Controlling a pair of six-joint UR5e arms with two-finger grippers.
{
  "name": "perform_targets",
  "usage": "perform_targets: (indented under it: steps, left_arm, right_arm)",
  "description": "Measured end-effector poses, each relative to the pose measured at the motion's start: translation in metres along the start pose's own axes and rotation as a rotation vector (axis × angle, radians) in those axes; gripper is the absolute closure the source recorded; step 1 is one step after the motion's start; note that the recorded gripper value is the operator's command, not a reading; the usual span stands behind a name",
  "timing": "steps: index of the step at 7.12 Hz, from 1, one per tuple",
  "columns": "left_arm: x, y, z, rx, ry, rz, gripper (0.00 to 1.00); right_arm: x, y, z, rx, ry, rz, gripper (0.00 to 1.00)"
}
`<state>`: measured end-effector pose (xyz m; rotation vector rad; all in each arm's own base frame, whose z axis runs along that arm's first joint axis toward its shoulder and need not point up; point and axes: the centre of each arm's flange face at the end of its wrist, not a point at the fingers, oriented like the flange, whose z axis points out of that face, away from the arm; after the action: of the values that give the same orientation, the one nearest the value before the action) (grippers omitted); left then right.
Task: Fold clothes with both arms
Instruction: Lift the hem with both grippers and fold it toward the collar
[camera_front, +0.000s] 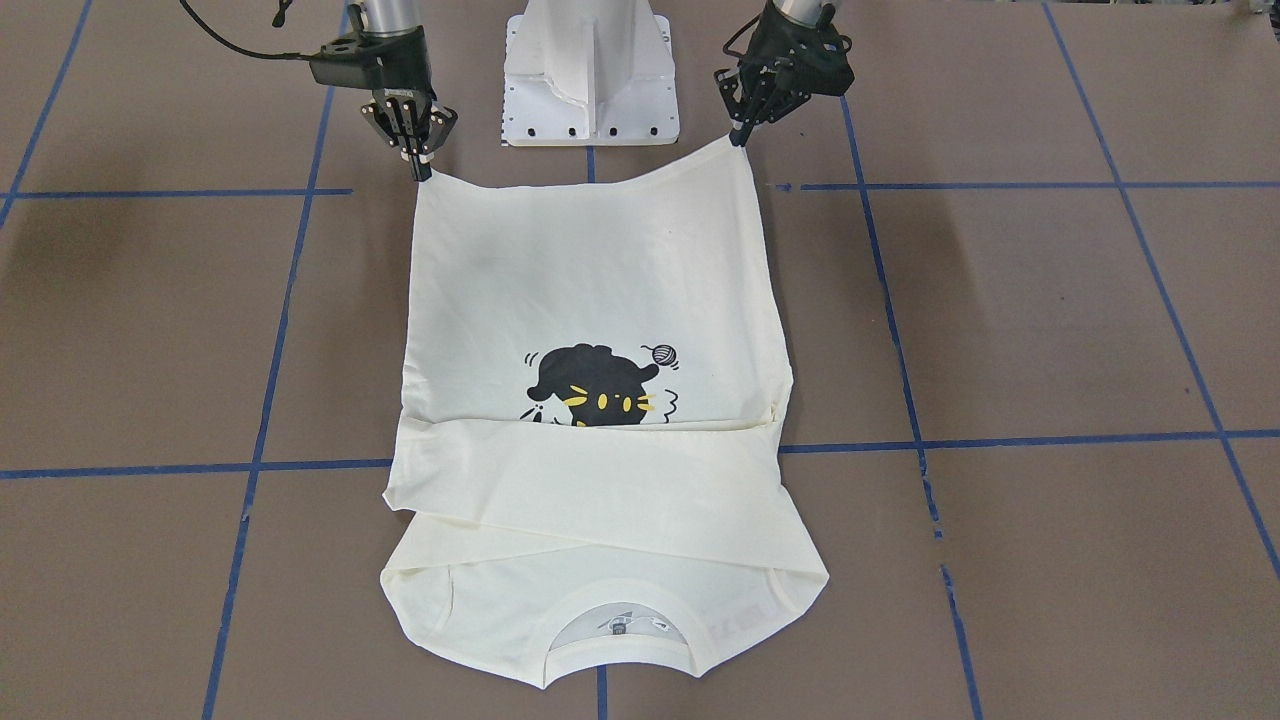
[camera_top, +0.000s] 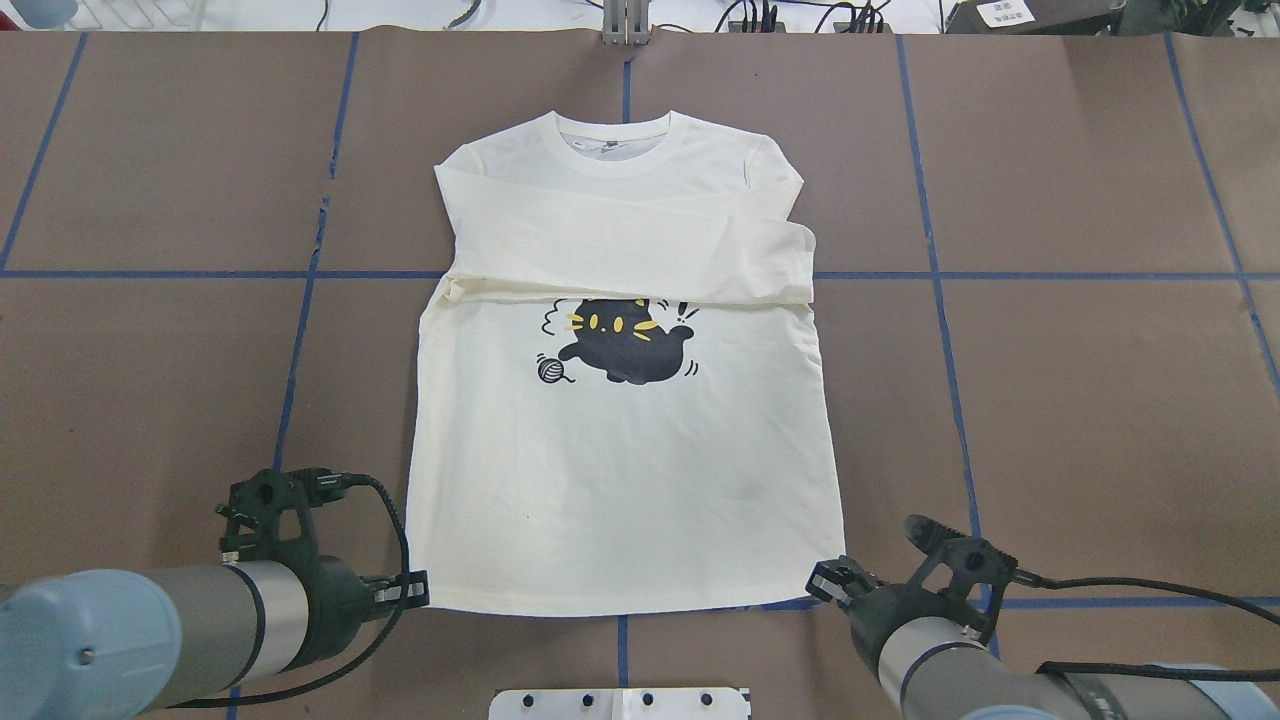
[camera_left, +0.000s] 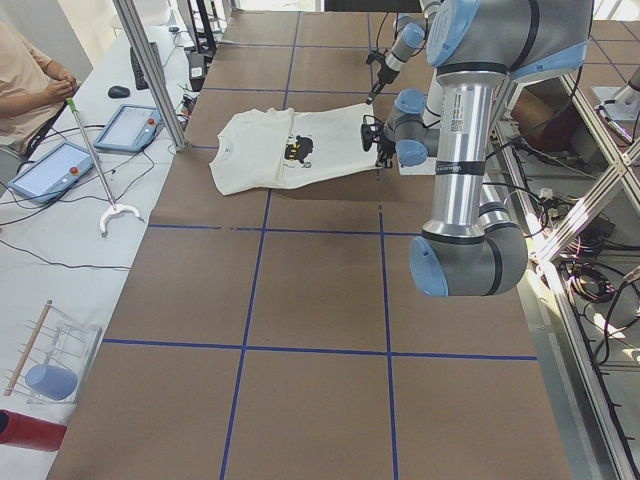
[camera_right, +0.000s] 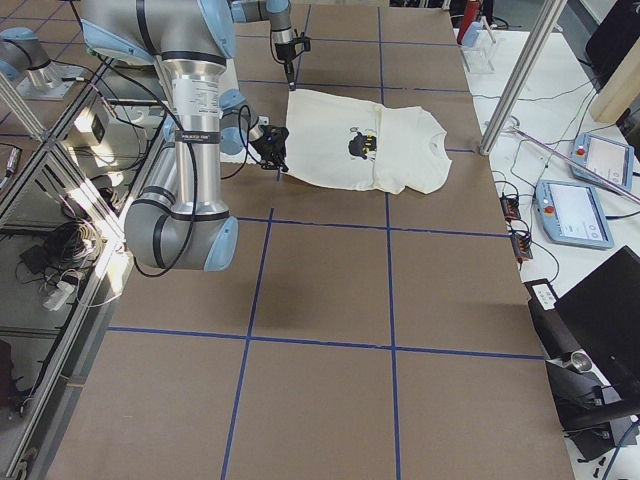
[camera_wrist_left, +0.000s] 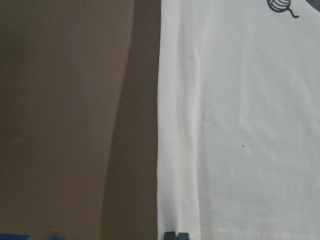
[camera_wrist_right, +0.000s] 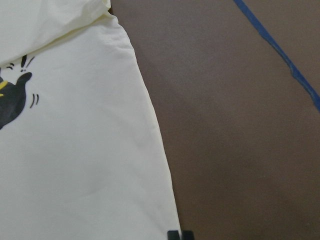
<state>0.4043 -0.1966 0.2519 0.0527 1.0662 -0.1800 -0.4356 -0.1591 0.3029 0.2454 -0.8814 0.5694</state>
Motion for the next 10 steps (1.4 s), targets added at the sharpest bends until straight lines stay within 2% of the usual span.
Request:
perform_targets:
  steps: [2, 3, 4, 5, 6, 8, 10]
  left_arm:
    - [0.019, 0.010, -0.109, -0.087, 0.006, 0.001, 1.00]
    - [0.020, 0.012, -0.134, -0.106, 0.004, 0.002, 1.00]
    - [0.020, 0.009, -0.137, -0.105, -0.008, 0.007, 1.00]
    - [0.023, -0.002, -0.130, -0.077, -0.020, 0.034, 1.00]
    - [0.029, -0.027, -0.121, -0.018, -0.035, 0.083, 1.00]
    - [0.030, -0.100, -0.109, 0.117, -0.098, 0.167, 1.00]
    - [0.030, -0.182, -0.099, 0.196, -0.175, 0.232, 1.00]
  right_arm:
    - [-0.006, -0.019, -0.099, -0.101, -0.016, -0.020, 1.00]
    - [-0.011, -0.030, -0.127, -0.124, -0.025, -0.022, 1.00]
    - [-0.019, -0.040, -0.139, -0.128, -0.038, -0.010, 1.00]
    - [-0.033, -0.052, -0.139, -0.121, -0.045, 0.005, 1.00]
    - [-0.057, -0.072, -0.127, -0.099, -0.045, 0.015, 1.00]
    - [-0.105, -0.138, -0.095, -0.045, -0.016, 0.030, 1.00]
    - [-0.129, -0.200, -0.062, 0.011, 0.034, 0.042, 1.00]
